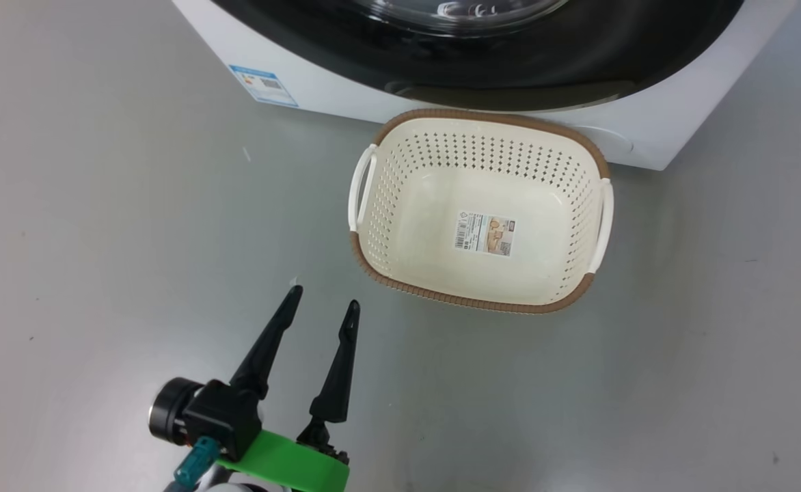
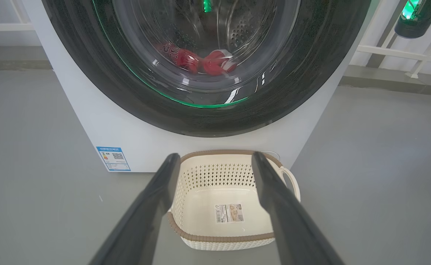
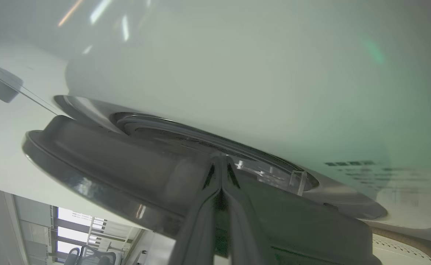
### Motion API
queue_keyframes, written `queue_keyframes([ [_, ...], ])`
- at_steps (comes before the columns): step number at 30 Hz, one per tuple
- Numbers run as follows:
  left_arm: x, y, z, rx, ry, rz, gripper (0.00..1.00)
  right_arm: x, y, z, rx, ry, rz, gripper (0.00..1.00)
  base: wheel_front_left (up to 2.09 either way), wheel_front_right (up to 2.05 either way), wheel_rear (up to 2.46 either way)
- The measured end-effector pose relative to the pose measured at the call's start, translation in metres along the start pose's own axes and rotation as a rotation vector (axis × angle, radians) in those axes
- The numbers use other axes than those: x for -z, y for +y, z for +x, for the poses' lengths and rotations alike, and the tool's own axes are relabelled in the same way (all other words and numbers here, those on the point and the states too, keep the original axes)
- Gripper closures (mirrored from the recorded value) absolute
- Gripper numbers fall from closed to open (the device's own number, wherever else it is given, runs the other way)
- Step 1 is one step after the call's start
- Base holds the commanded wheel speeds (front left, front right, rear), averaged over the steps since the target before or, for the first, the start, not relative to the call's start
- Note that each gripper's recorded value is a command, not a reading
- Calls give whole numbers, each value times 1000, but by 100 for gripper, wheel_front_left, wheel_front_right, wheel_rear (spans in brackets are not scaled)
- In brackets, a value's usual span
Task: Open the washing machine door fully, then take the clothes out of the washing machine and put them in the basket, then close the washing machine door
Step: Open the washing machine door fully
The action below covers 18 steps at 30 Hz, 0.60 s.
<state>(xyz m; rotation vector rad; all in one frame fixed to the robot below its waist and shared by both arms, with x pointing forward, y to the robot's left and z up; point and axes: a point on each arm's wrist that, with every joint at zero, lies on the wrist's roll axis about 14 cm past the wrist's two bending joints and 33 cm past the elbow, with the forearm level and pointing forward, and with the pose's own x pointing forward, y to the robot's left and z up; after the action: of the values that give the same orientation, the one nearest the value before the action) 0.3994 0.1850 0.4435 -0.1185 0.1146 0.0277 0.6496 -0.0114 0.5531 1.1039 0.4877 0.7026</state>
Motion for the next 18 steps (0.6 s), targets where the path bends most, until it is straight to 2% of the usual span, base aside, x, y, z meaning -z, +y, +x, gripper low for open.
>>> queue_keyframes([
  [7,3,3,0,-15,10,-9,0,5,0,13,-13,90,60,100,0,0,0],
  [18,-4,0,3,-11,-11,-13,0,18,9,11,-25,174,58,100,0,0,0],
])
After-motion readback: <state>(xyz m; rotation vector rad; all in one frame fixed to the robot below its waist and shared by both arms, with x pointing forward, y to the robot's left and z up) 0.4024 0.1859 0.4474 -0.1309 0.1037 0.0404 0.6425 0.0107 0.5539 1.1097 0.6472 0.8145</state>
